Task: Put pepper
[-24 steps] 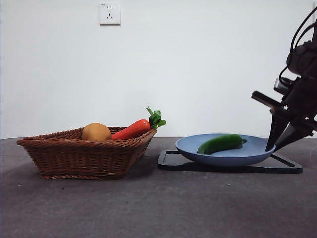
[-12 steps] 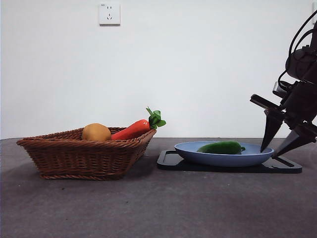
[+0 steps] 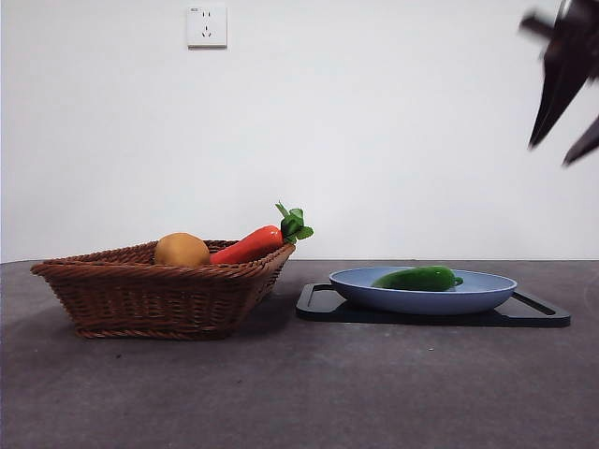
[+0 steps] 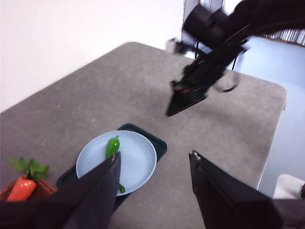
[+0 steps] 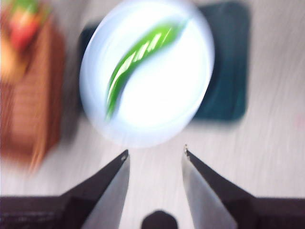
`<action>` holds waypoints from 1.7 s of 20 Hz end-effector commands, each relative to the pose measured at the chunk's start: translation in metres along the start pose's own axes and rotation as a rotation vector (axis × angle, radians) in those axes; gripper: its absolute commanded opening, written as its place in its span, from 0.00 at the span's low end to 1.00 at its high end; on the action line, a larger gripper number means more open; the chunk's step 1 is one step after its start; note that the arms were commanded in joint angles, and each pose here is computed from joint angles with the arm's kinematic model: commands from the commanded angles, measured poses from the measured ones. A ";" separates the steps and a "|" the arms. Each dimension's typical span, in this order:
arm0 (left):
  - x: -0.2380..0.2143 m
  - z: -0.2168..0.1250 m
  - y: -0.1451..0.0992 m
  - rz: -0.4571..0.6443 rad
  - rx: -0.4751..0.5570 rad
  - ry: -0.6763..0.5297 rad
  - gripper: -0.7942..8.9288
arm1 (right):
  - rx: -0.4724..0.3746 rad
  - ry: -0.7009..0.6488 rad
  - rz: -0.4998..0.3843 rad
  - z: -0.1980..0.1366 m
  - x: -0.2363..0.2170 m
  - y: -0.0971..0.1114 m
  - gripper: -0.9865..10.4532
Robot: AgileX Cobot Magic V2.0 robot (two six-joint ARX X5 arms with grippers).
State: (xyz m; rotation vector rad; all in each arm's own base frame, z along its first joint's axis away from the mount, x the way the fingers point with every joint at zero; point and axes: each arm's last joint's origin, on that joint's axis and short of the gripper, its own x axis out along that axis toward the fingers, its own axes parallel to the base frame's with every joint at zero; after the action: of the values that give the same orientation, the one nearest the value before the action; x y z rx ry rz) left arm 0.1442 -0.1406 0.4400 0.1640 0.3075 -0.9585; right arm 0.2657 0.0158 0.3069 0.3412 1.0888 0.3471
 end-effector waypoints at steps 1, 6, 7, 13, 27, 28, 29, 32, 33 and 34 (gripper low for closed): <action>0.000 0.002 -0.002 -0.007 -0.005 0.007 0.35 | -0.147 0.051 0.019 -0.025 -0.030 0.022 0.25; 0.000 -0.003 -0.002 -0.011 -0.017 0.062 0.33 | -0.266 0.051 0.059 -0.074 -0.078 0.051 0.25; 0.000 -0.005 -0.002 -0.012 -0.020 0.076 0.27 | -0.282 0.039 0.066 -0.080 -0.084 0.054 0.23; 0.000 -0.007 -0.002 -0.014 -0.024 0.096 0.09 | -0.325 -0.009 0.077 -0.091 -0.096 0.058 0.10; -0.002 -0.005 0.006 0.106 -0.008 0.079 0.09 | -0.317 -0.011 0.072 -0.090 -0.096 0.058 0.10; -0.008 -0.003 0.014 0.190 -0.009 0.049 0.09 | -0.317 -0.011 0.072 -0.090 -0.096 0.058 0.10; -0.014 0.000 0.024 0.265 -0.008 0.009 0.09 | -0.317 -0.011 0.072 -0.090 -0.096 0.058 0.10; -0.042 -0.005 0.046 0.421 0.016 -0.171 0.09 | -0.317 -0.011 0.072 -0.090 -0.096 0.058 0.10; -0.051 -0.014 0.050 0.460 0.032 -0.246 0.09 | -0.317 -0.011 0.072 -0.090 -0.096 0.058 0.10; -0.059 -0.027 0.052 0.510 0.051 -0.314 0.09 | -0.317 -0.012 0.072 -0.090 -0.096 0.058 0.10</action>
State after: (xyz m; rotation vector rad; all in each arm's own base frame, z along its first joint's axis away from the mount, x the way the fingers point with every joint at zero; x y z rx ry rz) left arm 0.1470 -0.0560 0.4340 0.1119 -0.0396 -0.4637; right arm 0.1364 0.0341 0.3663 0.0973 1.0053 0.5742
